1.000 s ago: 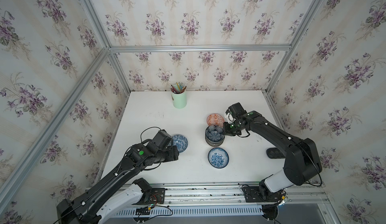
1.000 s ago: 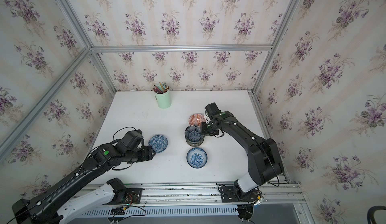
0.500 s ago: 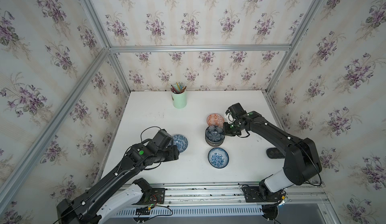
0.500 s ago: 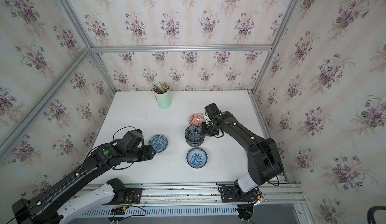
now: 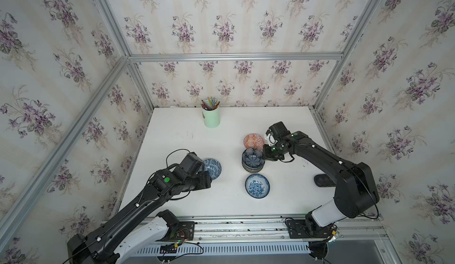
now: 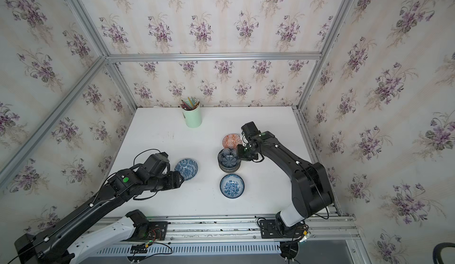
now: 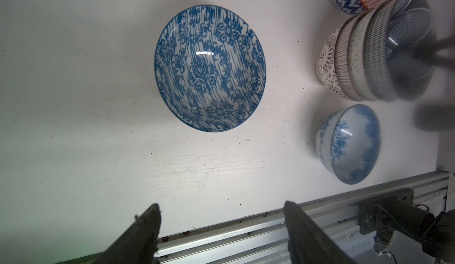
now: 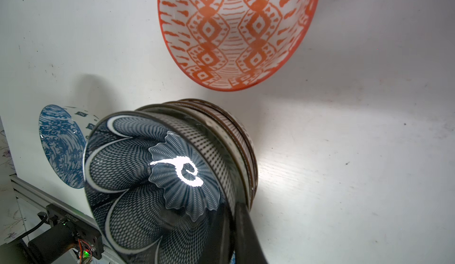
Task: Stack the bowls
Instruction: Place the bowl on the bowl.
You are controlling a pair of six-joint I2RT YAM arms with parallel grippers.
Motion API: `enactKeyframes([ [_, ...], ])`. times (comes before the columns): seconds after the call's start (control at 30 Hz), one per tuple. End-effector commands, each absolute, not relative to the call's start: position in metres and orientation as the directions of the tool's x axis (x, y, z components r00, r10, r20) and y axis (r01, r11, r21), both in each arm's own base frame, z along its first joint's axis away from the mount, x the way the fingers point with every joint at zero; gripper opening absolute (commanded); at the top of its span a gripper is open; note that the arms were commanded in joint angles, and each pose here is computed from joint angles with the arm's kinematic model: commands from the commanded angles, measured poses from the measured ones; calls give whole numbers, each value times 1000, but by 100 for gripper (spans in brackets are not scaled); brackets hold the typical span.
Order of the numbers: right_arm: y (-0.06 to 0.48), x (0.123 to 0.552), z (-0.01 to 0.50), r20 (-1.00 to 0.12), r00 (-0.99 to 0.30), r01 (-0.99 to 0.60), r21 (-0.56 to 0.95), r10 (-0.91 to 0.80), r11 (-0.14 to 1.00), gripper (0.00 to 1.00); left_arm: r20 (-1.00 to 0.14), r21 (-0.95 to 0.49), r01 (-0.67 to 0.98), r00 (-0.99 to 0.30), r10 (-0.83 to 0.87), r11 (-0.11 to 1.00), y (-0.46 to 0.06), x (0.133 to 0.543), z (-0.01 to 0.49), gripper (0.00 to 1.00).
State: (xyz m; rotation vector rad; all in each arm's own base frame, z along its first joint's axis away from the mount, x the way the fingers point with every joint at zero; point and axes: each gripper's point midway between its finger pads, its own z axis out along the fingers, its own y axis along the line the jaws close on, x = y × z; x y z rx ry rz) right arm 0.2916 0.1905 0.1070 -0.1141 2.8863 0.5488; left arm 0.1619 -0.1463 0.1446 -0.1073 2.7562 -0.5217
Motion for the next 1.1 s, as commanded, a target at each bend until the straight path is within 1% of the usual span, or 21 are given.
enactKeyframes([
  [0.0, 195, 295, 108, -225, -974, -121, 372, -37, 920, 7, -311, -368, -9, -941, -132, 930, -146, 162, 145, 80],
  [0.1, 196, 295, 109, -224, -974, -124, 375, -40, 919, 8, -314, -368, -8, -940, -132, 930, -146, 163, 145, 80],
  [0.4, 196, 294, 110, -227, -973, -126, 373, -41, 919, 16, -317, -367, -2, -940, -127, 930, -147, 164, 148, 80],
  [0.83, 194, 295, 111, -230, -972, -127, 365, -42, 923, 20, -316, -366, -3, -940, -127, 930, -147, 163, 148, 80],
  [1.07, 194, 300, 119, -247, -968, -130, 356, -41, 925, 25, -314, -365, -5, -941, -127, 931, -147, 163, 147, 80],
])
